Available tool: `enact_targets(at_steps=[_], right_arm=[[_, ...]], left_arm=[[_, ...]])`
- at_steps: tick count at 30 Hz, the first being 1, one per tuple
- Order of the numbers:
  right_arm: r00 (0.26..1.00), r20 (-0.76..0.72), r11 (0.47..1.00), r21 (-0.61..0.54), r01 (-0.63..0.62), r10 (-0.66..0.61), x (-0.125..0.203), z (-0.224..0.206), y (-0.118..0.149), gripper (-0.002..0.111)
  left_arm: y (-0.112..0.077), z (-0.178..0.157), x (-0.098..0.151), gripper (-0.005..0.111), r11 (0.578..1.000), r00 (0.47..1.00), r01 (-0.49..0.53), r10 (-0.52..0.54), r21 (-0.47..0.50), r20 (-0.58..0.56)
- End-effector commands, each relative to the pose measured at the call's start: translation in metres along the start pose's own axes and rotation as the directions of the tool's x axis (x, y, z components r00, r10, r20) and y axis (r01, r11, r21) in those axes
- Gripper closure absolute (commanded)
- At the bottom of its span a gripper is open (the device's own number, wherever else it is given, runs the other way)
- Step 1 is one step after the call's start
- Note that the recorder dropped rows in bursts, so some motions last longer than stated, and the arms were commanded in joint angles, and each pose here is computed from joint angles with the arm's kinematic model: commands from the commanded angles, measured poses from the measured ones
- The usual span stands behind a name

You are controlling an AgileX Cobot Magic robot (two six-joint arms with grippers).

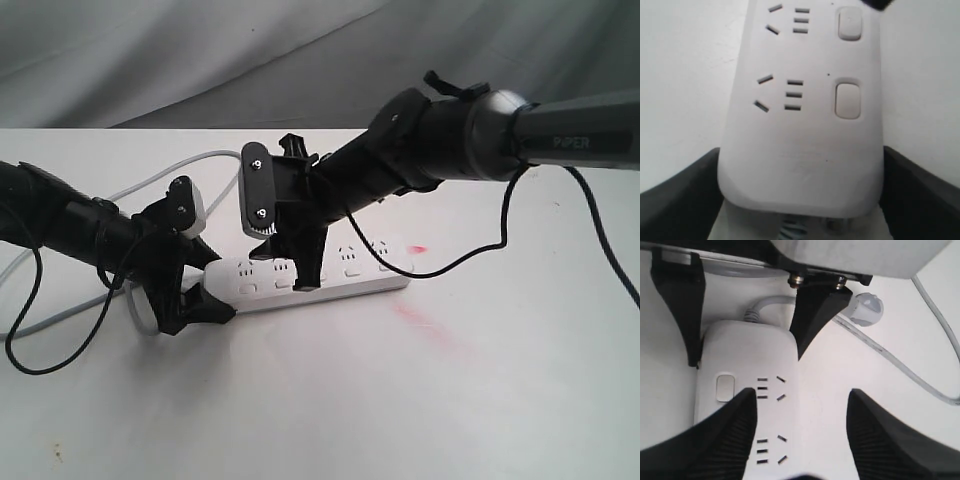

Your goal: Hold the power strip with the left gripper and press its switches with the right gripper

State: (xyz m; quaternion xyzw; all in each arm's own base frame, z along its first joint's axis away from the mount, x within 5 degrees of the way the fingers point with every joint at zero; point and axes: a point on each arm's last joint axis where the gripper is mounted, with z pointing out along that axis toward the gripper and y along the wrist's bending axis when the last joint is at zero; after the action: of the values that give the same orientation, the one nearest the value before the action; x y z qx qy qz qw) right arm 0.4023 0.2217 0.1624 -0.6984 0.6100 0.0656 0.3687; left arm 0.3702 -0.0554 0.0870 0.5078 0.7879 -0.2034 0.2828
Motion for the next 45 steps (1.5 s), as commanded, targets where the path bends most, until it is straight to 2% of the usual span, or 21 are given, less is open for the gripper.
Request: enact_targets(at_steps=[1,9,25,36,45], right_arm=[[0.999,-0.014,0.999,-0.014,-0.031,0.031,0.008,-0.008,-0.003,0.057],[0.999,-0.028,0.998,-0.042,-0.035,0.034,0.017,-0.009,-0.002,0.057],[0.997,-0.059,0.993,-0.104,-0.06,0.054,0.035,0.015,0.011,0.057],[0.997,-0.065,0.996,-0.071,-0.056,0.051,0.035,0.017,0.009,0.057],[0.996,-0.069,0.989,-0.13,-0.069,0.061,0.042,0.028,0.019,0.057]], left_arm=[[-0.001,0.001,-0.002,0.054,1.0,1.0,-0.01,0.01,0.009,0.007],[-0.001,0.001,-0.002,0.054,1.0,1.0,-0.01,0.01,0.009,0.007],[-0.001,0.001,-0.002,0.054,1.0,1.0,-0.01,0.01,0.009,0.007],[-0.001,0.001,-0.002,0.054,1.0,1.0,-0.01,0.01,0.009,0.007],[-0.001,0.001,-0.002,0.054,1.0,1.0,-0.01,0.01,0.009,0.007]])
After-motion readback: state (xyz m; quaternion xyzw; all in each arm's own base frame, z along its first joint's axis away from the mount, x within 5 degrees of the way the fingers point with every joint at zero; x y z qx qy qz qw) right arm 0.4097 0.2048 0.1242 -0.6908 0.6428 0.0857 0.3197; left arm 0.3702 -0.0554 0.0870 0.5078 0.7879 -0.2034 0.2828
